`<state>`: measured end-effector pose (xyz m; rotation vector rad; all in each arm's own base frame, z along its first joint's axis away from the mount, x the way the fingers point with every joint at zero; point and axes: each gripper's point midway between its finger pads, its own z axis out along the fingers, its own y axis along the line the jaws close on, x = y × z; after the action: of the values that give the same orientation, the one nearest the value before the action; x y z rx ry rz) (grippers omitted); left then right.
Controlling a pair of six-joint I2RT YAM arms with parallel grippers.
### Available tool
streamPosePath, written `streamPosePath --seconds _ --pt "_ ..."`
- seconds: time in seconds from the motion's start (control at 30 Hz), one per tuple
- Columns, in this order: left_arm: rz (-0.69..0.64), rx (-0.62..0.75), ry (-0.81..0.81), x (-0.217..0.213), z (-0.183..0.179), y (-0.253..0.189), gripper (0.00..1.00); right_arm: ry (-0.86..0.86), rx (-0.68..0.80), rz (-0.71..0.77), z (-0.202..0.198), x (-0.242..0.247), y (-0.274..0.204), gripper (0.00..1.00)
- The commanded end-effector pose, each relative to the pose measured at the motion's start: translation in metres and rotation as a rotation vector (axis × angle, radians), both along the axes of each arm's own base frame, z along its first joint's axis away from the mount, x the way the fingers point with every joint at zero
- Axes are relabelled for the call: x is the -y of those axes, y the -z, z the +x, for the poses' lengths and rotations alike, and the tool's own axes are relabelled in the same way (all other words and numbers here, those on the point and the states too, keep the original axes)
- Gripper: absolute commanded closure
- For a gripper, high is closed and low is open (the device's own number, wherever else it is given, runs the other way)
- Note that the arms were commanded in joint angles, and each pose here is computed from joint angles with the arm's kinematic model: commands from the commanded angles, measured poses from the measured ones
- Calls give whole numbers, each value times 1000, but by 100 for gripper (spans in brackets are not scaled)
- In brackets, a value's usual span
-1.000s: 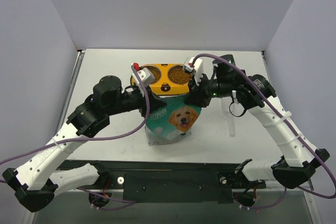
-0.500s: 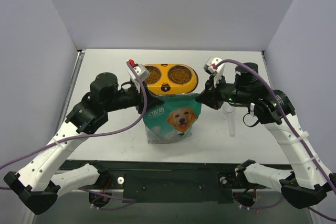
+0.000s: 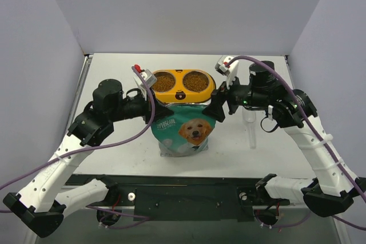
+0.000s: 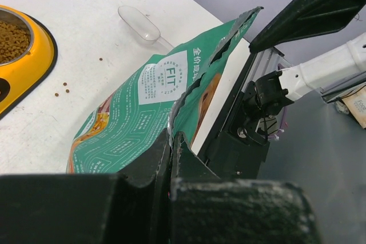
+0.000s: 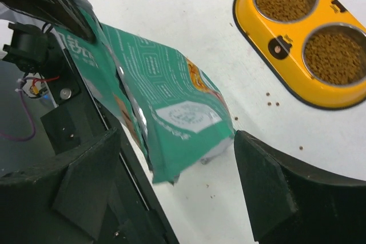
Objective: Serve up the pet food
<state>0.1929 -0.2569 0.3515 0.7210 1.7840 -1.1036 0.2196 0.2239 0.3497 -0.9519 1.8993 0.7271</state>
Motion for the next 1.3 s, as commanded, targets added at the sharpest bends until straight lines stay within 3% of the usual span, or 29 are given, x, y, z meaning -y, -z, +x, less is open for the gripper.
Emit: streamPosePath --seconds 0.0,0.1,0.2,0.4,0.43,0.53,0.7,1.07,1.2,1.27 --pt "-74 67 9 -7 -12 -35 99 -82 60 44 10 -38 -20 25" --pt "-69 69 -32 -13 -10 -35 79 -127 62 36 6 -52 -22 29" --pt "-53 69 -67 -23 -15 -32 68 -127 51 2 5 -51 -13 34" --pt "-52 51 -100 -37 -29 -16 64 -190 65 -107 -11 -47 3 33" --pt "-56 58 -105 -38 -30 -17 65 -197 84 -149 -13 -49 7 32" --pt "-59 67 -109 -38 -28 -16 81 -218 173 -282 -14 -48 12 27" --pt "-67 79 -68 -35 -33 -20 99 -282 254 -333 -20 -74 6 26" --pt "-115 141 -73 -36 -34 -42 100 -446 358 -551 -24 -90 16 34" --pt "-109 133 -64 -36 -35 -38 100 -428 405 -634 -13 -79 23 57" --pt "-101 122 -80 -37 -33 -34 100 -406 422 -635 -8 -79 20 57"
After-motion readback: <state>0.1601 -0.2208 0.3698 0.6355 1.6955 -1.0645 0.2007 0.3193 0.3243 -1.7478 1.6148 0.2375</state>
